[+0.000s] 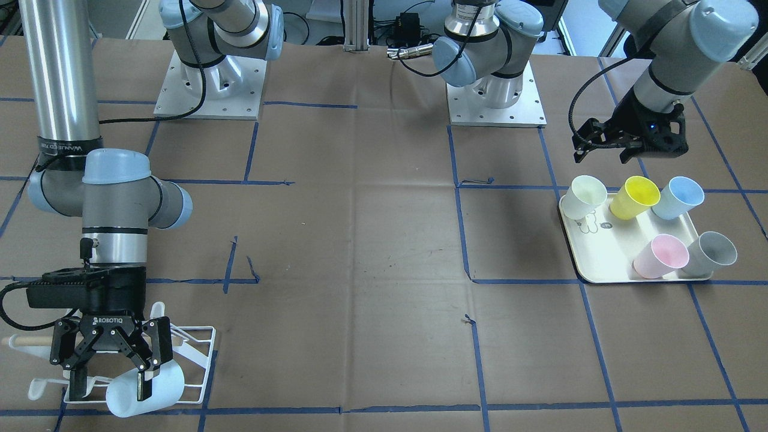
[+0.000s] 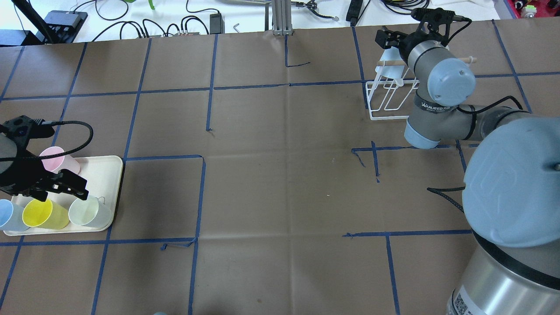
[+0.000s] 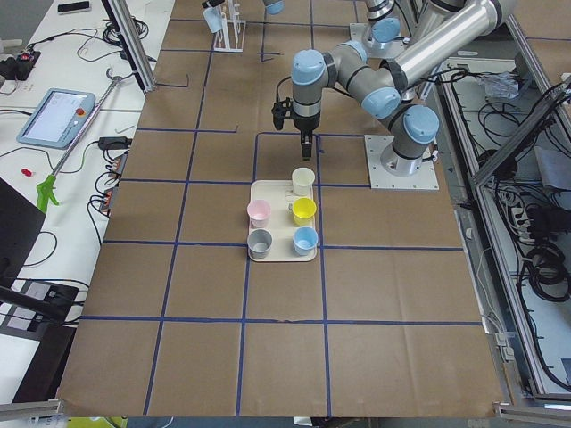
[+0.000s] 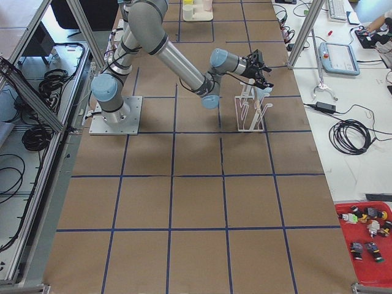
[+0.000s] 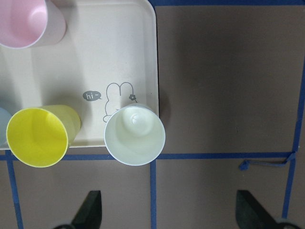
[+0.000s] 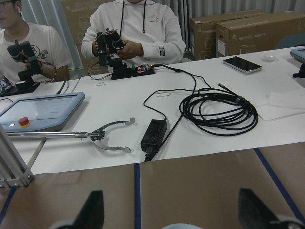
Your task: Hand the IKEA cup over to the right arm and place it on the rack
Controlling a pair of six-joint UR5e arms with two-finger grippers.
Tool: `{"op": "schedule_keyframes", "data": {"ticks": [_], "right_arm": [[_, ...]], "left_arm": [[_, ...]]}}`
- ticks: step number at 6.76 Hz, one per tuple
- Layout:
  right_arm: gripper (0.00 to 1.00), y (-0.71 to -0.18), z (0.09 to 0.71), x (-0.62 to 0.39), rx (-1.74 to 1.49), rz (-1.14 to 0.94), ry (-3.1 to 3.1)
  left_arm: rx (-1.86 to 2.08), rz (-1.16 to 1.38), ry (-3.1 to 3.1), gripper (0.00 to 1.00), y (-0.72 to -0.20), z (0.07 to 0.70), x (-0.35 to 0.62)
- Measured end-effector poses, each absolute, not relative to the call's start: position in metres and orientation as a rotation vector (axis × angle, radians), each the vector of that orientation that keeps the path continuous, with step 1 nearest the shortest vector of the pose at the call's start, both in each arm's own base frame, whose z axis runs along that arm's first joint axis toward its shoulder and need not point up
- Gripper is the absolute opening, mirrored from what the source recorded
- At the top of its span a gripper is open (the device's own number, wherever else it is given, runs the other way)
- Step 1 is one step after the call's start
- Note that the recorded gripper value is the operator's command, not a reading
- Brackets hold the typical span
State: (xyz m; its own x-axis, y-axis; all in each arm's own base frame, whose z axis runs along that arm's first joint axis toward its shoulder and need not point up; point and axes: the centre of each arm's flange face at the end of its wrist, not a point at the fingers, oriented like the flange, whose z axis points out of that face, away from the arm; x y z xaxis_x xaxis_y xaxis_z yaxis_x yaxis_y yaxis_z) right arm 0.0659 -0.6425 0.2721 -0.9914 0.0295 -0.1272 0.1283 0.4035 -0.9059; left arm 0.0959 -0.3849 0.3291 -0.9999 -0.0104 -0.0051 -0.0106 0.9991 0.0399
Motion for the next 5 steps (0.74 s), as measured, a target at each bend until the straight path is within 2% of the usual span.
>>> {"op": "schedule_keyframes", "data": {"ticks": [2,4,5], "right_arm": [[1.0,-0.641,0.303,0.075,0.128,-1.724,2.501],[1.0,-0.626,0.361,0.094,0.081,-1.82,2.414],[1.0,-0.612,0.388,0.113,0.054,-1.827,2.375]], "left_arm": [[-0.024,0.05,3.14,0.99,-0.379,0.279,0.091],[-0.02,0.074,3.144,0.98,-0.38,0.243,0.093],[-0.014,0.083,3.144,0.85,-0.383,0.235,0.095]]}}
